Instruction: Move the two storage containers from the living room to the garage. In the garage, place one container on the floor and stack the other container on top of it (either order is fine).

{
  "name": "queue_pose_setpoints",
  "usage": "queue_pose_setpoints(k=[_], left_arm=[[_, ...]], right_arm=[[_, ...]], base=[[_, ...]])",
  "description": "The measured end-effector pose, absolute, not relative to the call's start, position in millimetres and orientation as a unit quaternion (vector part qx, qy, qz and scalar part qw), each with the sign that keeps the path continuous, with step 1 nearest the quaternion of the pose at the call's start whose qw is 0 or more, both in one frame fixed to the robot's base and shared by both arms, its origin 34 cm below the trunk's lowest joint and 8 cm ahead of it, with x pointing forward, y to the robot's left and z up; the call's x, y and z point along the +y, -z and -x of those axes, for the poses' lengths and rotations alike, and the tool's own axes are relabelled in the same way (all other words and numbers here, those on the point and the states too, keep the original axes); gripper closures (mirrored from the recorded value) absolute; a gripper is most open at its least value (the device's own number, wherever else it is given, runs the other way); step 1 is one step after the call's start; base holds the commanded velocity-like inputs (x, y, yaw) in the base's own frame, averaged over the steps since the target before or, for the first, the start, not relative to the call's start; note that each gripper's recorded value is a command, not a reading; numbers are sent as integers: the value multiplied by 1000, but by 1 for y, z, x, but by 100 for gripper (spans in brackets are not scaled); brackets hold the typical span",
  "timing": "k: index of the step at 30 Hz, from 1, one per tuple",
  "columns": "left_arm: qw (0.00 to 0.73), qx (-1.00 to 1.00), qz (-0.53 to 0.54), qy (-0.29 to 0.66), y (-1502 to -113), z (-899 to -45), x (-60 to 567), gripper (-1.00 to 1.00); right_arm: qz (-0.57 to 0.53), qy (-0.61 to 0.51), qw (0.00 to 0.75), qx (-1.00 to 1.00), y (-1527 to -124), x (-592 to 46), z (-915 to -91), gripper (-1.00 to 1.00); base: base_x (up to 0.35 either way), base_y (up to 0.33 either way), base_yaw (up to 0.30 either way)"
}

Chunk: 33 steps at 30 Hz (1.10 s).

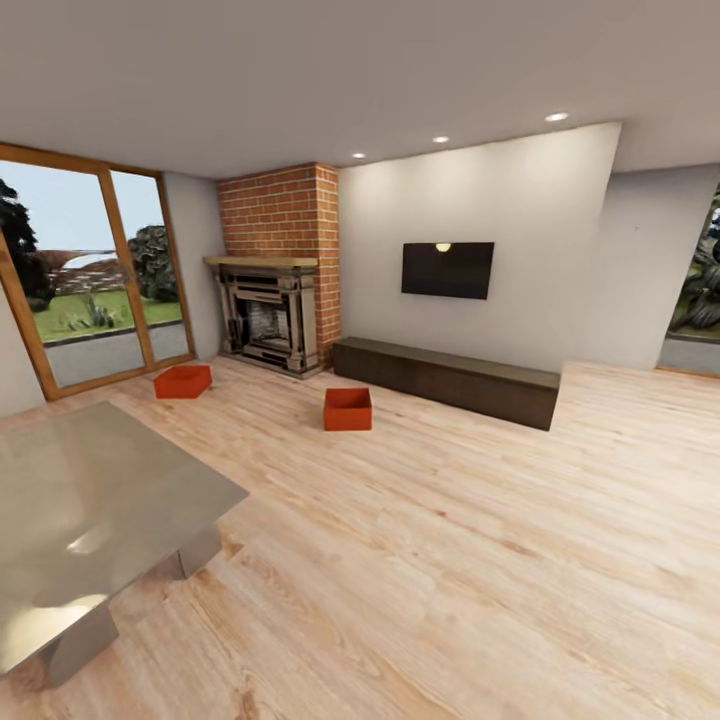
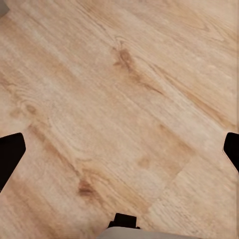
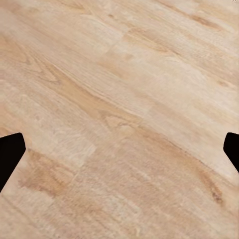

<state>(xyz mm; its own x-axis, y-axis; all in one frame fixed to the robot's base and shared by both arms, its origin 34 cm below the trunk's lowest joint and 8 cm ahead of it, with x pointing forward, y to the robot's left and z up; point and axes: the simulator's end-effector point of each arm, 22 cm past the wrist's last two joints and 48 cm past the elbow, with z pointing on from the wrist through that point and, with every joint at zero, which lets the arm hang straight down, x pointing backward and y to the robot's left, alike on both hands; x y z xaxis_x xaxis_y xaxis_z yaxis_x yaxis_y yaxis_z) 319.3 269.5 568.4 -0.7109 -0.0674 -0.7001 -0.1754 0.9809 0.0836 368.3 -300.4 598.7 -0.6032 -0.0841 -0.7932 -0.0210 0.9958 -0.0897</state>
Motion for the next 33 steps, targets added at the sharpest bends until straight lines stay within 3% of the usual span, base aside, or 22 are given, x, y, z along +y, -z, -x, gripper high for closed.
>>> queue_pose_setpoints(k=[33], left_arm=[[375, 922, 66, -71, -568, -319, 269, -100]], right_arm=[[29, 36, 444, 895, -599, -301, -368, -100]], base=[[325, -4, 0]])
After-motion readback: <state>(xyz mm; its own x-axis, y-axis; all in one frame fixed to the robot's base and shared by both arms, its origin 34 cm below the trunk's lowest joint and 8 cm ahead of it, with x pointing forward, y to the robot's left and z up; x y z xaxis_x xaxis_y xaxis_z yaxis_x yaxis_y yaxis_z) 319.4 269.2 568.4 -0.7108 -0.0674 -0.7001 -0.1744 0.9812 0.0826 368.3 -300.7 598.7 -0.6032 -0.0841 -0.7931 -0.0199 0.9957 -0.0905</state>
